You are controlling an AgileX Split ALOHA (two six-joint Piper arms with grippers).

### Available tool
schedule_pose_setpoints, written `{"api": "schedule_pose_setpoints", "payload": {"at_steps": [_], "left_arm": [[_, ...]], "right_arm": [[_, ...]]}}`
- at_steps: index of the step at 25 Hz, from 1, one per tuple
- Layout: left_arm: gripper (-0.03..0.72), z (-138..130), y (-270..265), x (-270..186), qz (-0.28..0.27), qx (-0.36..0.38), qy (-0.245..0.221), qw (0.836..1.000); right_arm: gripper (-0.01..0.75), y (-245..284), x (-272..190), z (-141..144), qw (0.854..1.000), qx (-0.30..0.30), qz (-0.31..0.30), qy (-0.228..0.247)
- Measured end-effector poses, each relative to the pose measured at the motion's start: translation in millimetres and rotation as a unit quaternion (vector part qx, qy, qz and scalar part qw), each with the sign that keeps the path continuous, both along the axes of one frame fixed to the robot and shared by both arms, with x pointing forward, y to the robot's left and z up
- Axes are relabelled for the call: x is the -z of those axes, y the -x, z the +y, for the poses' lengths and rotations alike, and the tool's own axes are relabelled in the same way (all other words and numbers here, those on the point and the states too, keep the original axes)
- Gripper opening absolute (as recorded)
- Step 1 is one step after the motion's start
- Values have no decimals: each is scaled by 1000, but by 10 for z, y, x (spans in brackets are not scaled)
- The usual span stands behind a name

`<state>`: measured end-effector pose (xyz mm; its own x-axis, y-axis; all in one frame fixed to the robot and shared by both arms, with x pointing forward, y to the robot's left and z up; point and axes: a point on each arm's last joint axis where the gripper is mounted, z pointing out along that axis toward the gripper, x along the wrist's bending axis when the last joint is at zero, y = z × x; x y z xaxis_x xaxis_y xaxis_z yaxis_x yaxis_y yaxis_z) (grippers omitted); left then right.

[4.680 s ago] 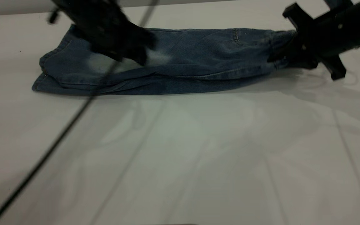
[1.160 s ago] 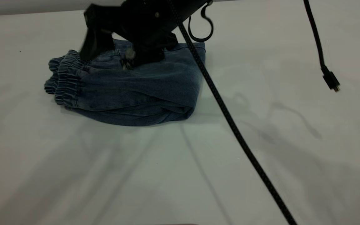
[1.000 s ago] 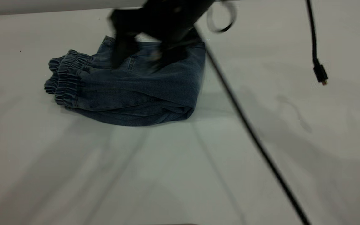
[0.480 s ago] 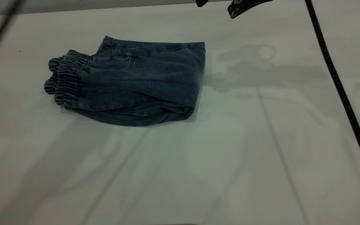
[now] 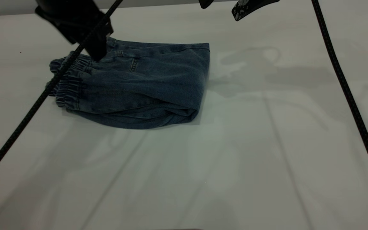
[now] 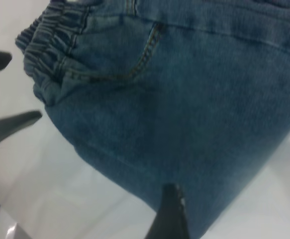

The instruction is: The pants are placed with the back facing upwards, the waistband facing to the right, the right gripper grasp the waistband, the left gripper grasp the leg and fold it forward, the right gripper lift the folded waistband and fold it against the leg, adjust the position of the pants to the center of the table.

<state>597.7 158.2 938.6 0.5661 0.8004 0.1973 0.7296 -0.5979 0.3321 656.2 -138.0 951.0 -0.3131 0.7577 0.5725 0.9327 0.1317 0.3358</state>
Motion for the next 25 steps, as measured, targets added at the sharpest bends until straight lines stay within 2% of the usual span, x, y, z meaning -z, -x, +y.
{"api": "schedule_pose_setpoints", "payload": {"at_steps": [4, 7, 12, 19, 25], "left_arm": [[500, 269, -99, 114, 26, -42, 22, 999], [500, 343, -128, 159, 38, -26, 43, 998], [499, 287, -205, 298, 44, 40, 45, 997], [478, 244, -396, 728, 68, 51, 28, 996], [475, 186, -412, 856, 80, 48, 33, 995]], "right_arm": [[544, 13, 0, 3, 1000, -5, 5, -1], [544, 14, 0, 4, 1000, -5, 6, -1], [544, 17, 0, 4, 1000, -6, 7, -2], [544, 48, -2, 12, 1000, -19, 20, -5], [544, 63, -3, 15, 999, -24, 26, -7]]}}
